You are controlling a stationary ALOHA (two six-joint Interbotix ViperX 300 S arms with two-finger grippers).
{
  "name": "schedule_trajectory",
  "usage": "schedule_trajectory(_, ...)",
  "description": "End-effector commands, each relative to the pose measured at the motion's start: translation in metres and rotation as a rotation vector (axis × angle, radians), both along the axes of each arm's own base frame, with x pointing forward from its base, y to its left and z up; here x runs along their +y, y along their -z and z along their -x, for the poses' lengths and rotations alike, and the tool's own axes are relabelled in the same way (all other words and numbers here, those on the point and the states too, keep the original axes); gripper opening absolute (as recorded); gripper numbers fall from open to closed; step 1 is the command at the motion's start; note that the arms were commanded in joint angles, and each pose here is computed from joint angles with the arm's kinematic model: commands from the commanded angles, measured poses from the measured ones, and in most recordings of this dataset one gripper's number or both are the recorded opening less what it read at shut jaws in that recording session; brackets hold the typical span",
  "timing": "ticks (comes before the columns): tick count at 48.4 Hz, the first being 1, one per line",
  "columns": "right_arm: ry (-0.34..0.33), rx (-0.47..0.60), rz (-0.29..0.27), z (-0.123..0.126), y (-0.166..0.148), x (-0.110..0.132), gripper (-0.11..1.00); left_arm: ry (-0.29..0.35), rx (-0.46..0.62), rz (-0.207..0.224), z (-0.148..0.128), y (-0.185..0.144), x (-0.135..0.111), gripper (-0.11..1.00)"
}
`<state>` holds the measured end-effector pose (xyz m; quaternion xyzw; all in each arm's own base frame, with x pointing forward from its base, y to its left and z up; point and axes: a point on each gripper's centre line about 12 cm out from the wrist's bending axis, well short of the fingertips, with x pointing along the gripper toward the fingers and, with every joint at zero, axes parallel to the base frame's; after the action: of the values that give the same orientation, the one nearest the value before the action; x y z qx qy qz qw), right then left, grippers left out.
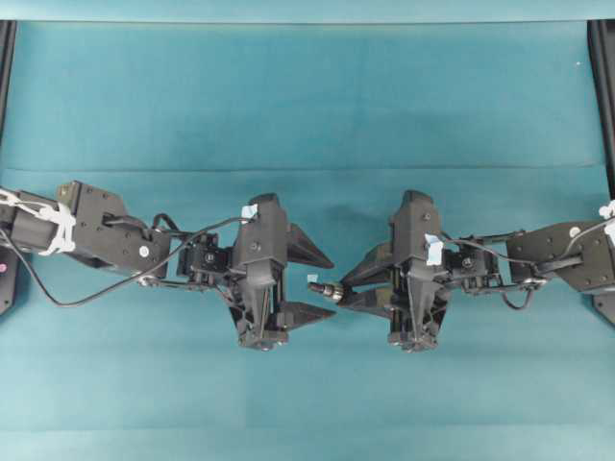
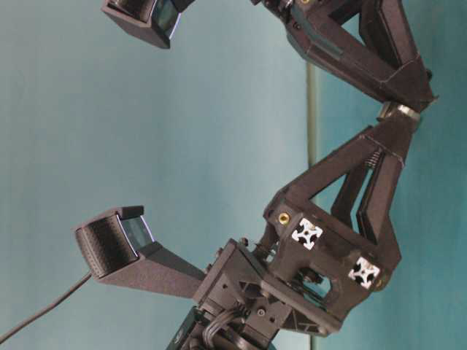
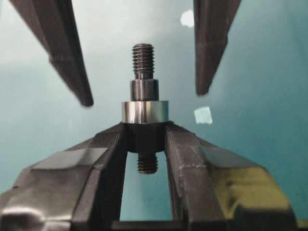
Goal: Insert the washer onto the shaft with both hands.
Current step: 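Withdraw the left gripper away from the shaft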
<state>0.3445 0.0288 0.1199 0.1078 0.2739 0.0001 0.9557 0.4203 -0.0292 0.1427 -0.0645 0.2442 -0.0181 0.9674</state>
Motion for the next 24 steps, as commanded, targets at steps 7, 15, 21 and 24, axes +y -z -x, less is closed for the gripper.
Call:
schedule_trajectory(7, -0.008, -0.025, 0.001, -0.005, -0.007, 0.002, 0.00, -0.001, -0.005, -0.007, 0.005, -0.015, 0.002, 0.90)
schedule_trajectory(15, -0.008, -0.022, 0.001, -0.004, -0.007, 0.002, 0.00, -0.005, 0.018, -0.010, 0.020, -0.020, 0.005, 0.90)
schedule_trajectory(21, -0.006, -0.022, 0.001, -0.004, -0.007, 0.002, 0.00, -0.005, 0.034, -0.013, 0.035, -0.024, 0.006, 0.90)
schedule_trajectory(24, -0.006, -0.020, 0.001, -0.004, -0.006, 0.002, 0.00, -0.005, 0.039, -0.015, 0.042, -0.027, 0.007, 0.90)
